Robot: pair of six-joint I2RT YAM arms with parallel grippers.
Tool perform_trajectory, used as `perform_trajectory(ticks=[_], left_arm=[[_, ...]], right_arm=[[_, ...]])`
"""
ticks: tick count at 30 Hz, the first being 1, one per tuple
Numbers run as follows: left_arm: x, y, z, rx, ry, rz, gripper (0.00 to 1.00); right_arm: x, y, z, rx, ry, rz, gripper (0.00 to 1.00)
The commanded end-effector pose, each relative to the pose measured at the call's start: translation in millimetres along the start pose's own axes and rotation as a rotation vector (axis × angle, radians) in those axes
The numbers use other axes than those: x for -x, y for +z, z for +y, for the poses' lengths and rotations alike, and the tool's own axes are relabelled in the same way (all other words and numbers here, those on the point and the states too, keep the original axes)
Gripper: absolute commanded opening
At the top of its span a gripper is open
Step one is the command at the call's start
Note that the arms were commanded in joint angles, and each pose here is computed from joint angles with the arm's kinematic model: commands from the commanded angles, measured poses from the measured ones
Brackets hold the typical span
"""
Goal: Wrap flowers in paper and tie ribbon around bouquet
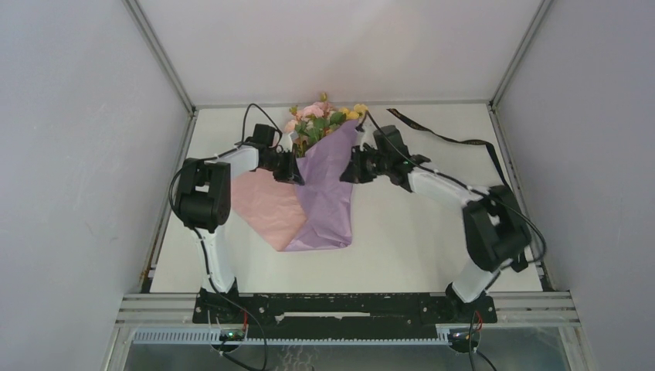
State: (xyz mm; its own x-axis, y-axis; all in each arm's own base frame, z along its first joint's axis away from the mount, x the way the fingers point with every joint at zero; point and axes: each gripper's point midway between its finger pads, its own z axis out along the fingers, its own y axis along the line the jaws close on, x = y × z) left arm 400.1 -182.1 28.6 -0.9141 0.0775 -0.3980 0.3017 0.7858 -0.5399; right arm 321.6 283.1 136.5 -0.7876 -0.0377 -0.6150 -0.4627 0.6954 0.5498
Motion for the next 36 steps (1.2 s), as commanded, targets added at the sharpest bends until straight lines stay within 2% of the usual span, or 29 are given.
perform_trajectory(ticks=[1,4,7,11,14,19,25,28,30,33,36], left_arm=[[-1,5,-7,-0.046,0.015,0.005,0.0],[-7,8,-1,-0.032,0.009,0.019,0.0],[-11,9,4,-0.01,0.0,0.038,0.0],[-9,8,6,0.007,-0.001,0.042,0.0],[-10,8,5,0.004,0.005,0.042,0.0],[-9,8,4,-0.004,0.004,0.039,0.0],[-9,9,5,-0.001,-0.001,0.036,0.0],[-11,10,4,-0.008,-0.006,0.042,0.0],[-11,11,3,-0.016,-0.008,0.044,0.0],[-11,12,3,-0.021,-0.012,0.046,0.0],[-12,11,3,-0.019,-0.012,0.047,0.0]], right_arm=[[23,47,9,0.119,0.009,0.021,0.18],[3,66,-33,0.019,0.086,0.081,0.16],[-28,64,-75,-0.093,0.171,0.145,0.15],[-64,33,-103,-0.196,0.227,0.182,0.14],[-63,1,-113,-0.237,0.252,0.146,0.15],[-26,-13,-96,-0.187,0.218,0.064,0.16],[57,38,-45,0.108,0.153,-0.042,0.17],[90,69,-41,0.196,0.177,-0.061,0.16],[108,85,-52,0.205,0.201,-0.08,0.15],[123,112,-88,0.157,0.26,-0.09,0.13],[147,120,-131,0.074,0.312,-0.128,0.11]])
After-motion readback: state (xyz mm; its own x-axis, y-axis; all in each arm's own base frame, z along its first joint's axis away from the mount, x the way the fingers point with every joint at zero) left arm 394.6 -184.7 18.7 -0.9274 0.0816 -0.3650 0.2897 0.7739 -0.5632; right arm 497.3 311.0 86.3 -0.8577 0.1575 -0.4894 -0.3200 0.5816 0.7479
